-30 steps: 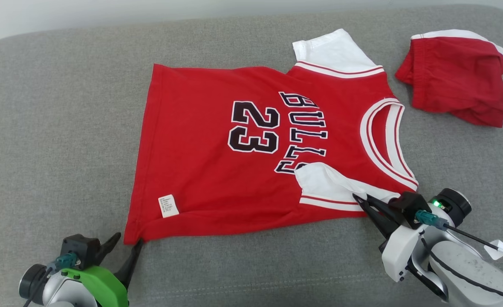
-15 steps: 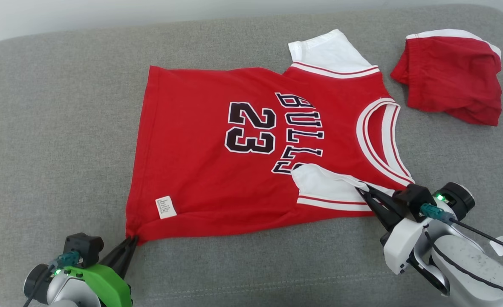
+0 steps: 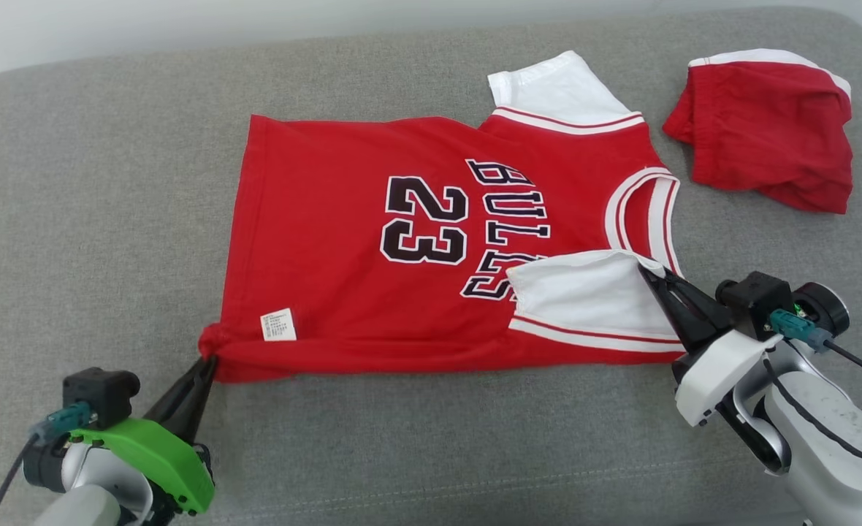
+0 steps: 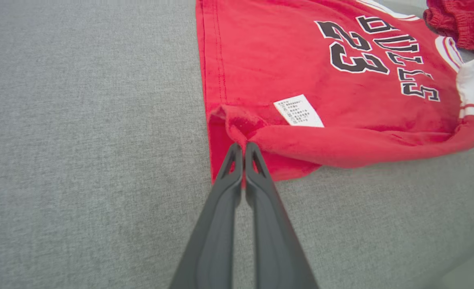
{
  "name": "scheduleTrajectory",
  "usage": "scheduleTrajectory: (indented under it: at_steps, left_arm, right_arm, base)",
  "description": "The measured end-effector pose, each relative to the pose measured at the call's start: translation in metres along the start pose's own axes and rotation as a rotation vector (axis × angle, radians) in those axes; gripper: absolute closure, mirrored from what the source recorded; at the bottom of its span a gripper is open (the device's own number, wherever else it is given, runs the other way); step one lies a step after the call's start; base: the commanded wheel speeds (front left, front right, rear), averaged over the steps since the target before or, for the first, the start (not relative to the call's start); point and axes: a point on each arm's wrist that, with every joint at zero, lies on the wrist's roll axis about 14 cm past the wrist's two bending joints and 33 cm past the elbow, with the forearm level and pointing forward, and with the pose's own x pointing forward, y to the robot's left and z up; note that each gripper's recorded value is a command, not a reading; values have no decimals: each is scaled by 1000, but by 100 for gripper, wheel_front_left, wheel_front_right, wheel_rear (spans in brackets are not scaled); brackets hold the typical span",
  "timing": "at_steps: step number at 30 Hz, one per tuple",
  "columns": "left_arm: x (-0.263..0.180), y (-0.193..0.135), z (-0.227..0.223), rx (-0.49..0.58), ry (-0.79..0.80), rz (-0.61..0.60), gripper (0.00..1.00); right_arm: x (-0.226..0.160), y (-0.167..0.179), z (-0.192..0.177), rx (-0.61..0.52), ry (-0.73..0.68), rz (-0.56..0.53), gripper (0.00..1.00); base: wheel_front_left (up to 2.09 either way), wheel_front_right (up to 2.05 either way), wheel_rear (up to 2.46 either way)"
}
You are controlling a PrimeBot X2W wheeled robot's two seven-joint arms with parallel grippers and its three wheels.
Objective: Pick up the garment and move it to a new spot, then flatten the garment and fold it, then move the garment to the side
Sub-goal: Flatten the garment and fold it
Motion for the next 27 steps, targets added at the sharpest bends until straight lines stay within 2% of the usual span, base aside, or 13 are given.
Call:
scheduleTrajectory:
  at_steps: [2,27]
  left_arm:
    - [3,5,9,-39,-33,18,100]
    - [42,0,33,6,-54,-15,100]
  right_arm:
    - [-1,-4,3,11,-12,-17,100]
    - [1,-36,-5,72,2,-117,100]
  base:
    - [0,0,0]
    - [0,0,0]
